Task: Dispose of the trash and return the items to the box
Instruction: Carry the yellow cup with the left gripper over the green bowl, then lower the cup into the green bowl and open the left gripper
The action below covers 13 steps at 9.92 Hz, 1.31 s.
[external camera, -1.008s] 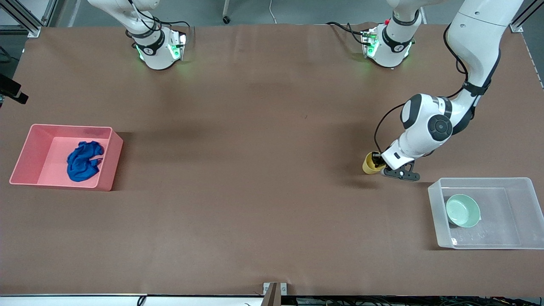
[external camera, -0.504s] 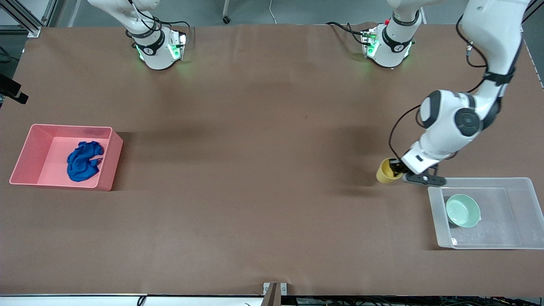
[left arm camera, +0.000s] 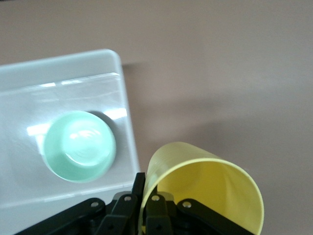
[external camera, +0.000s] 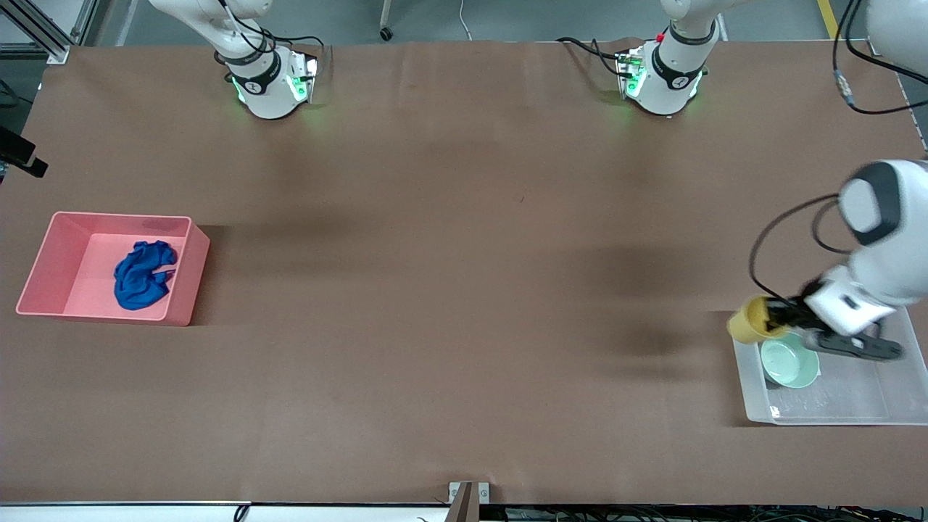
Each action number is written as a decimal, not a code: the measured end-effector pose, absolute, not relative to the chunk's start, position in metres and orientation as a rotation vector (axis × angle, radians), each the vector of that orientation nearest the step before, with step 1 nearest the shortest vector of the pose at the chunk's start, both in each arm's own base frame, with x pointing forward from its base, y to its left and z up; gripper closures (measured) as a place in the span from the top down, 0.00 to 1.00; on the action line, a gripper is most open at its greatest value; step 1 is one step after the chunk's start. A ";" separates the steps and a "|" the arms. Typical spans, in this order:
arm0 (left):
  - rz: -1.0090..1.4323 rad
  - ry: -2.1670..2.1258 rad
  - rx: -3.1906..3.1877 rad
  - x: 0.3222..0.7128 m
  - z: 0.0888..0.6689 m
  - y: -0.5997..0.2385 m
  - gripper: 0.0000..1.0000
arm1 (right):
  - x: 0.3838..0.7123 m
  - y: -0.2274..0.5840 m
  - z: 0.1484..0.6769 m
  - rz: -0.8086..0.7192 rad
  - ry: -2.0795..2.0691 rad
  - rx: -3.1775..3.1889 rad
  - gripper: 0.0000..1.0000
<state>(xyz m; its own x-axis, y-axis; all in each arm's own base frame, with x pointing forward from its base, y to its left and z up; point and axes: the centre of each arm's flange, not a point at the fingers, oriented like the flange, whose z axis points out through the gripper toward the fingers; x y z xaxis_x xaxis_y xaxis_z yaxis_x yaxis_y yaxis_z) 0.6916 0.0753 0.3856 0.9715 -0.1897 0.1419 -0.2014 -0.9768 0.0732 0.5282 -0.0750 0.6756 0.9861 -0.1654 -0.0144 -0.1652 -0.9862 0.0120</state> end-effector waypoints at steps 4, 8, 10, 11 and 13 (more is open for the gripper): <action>0.176 -0.386 3.022 0.713 0.306 0.199 0.04 | 0.528 -0.075 0.676 -0.024 -0.260 3.120 1.00; 0.136 -0.388 3.021 0.727 0.241 0.192 0.04 | 0.528 -0.075 0.676 -0.024 -0.260 3.120 1.00; 0.143 -0.385 3.021 0.732 0.240 0.179 0.15 | 0.528 -0.075 0.676 -0.024 -0.260 3.120 1.00; 0.168 -0.384 3.031 0.735 0.252 0.180 0.29 | 0.528 -0.075 0.676 -0.023 -0.260 3.120 1.00; 0.242 -0.420 3.069 0.738 0.310 0.177 0.61 | 0.528 -0.075 0.676 -0.024 -0.260 3.120 1.00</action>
